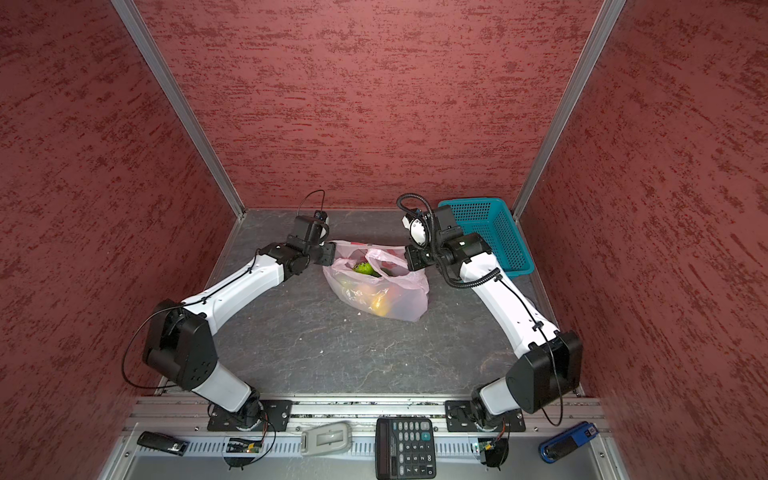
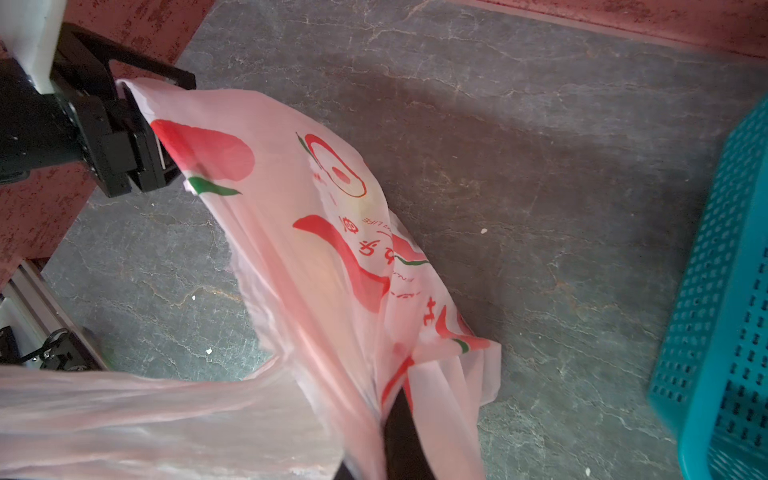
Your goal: Untie the knot of the plastic bag and take out the fruit
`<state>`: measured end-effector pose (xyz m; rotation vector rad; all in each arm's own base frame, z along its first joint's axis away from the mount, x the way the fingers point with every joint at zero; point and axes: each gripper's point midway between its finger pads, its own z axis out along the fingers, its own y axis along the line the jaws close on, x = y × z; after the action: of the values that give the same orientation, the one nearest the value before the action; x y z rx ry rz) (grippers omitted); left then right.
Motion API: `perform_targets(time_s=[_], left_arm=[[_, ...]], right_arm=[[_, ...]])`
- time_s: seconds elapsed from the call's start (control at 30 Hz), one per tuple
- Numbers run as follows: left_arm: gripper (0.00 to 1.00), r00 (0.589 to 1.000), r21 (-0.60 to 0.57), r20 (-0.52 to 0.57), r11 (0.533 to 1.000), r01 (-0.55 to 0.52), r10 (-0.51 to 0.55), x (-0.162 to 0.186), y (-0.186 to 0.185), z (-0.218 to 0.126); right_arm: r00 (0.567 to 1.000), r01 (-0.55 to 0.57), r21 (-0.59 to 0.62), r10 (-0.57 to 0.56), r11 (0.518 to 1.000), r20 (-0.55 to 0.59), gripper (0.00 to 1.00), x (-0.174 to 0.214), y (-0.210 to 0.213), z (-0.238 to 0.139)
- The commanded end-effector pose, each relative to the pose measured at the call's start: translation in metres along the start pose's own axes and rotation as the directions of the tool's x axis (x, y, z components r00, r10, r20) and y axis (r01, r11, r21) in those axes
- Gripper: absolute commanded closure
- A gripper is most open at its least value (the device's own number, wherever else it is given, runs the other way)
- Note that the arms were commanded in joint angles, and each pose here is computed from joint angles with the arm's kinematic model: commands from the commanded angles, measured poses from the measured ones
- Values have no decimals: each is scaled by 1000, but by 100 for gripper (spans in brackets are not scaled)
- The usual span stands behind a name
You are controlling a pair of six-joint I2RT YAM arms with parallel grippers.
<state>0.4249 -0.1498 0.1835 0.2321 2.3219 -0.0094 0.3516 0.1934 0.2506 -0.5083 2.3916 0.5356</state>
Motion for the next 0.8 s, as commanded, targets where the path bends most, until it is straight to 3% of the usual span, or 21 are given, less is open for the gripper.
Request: perform_targets(time_s=[0.0,0.1,0.13,0.23,0.3,0.43,0.5,0.63,0.77], left_arm=[[56,1000,-7,5,1000,14,-14,-6,13,-11],[69,1000,80,31,997,-2,-1,-14,-4,-18],[74,999,102,42,995,-11,7,-16,-8,-22],[89,998,156,68,987,-23,13,-23,-19,-31],[96,996,184,86,983,-22,6,-27,-23,-39],[100,991,248,137,968,-30,-4,-36,-32,-57],[100,988,274,155,961,-33,-11,-39,-36,-64],[100,984,319,177,947,-38,-21,-43,-44,-74],[100,982,353,188,935,-38,-31,-43,-49,-79]], right_arm=[[999,-39,101,43,994,-33,100,14,-23,-7],[999,-18,94,20,995,-27,96,10,-21,-9],[1000,-11,95,13,995,-19,89,8,-21,-10],[1000,15,119,-15,993,5,48,-3,-23,-18],[999,33,133,-37,990,23,29,-12,-22,-26],[992,90,113,-100,989,83,8,-35,-12,-43],[986,125,73,-132,989,101,2,-44,-5,-39],[960,226,24,-227,974,163,2,-62,17,-36],[931,334,4,-331,943,152,2,-68,33,-11]])
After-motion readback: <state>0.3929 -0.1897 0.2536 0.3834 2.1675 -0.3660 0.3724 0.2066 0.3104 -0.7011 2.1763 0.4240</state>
